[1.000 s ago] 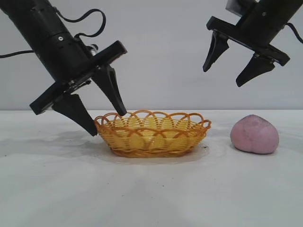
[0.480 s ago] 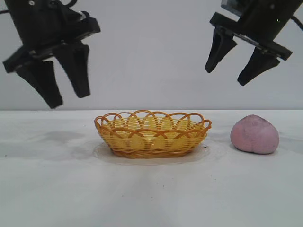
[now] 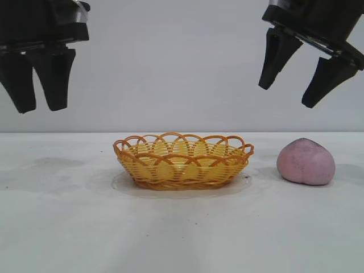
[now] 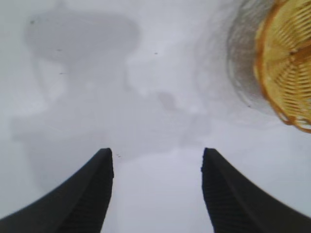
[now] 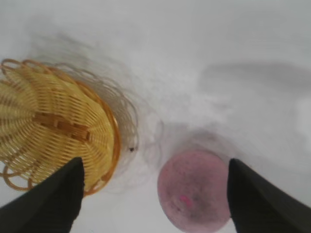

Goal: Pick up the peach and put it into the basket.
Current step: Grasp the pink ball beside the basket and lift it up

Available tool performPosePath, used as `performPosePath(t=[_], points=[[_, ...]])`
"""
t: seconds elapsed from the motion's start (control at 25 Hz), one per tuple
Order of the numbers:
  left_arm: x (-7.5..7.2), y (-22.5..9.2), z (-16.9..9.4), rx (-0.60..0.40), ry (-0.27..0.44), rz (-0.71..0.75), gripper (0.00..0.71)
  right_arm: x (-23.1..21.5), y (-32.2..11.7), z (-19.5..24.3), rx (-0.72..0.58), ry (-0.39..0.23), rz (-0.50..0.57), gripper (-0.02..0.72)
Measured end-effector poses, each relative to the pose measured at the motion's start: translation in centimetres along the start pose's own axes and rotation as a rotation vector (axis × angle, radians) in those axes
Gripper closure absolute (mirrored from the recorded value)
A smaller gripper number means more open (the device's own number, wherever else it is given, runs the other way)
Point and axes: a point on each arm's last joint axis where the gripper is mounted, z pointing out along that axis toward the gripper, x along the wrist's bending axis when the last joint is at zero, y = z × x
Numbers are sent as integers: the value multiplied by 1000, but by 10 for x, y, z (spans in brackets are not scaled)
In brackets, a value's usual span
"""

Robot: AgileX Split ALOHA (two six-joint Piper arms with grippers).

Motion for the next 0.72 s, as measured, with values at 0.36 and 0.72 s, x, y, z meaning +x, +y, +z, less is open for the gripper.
performPosePath(t=[0.36, 0.72], points=[[3, -35, -56, -25, 102, -15, 350, -2, 4, 0, -49, -27, -1, 181], [-5, -142, -122, -201, 152, -27, 350, -6, 12, -1, -136, -71, -1, 181]])
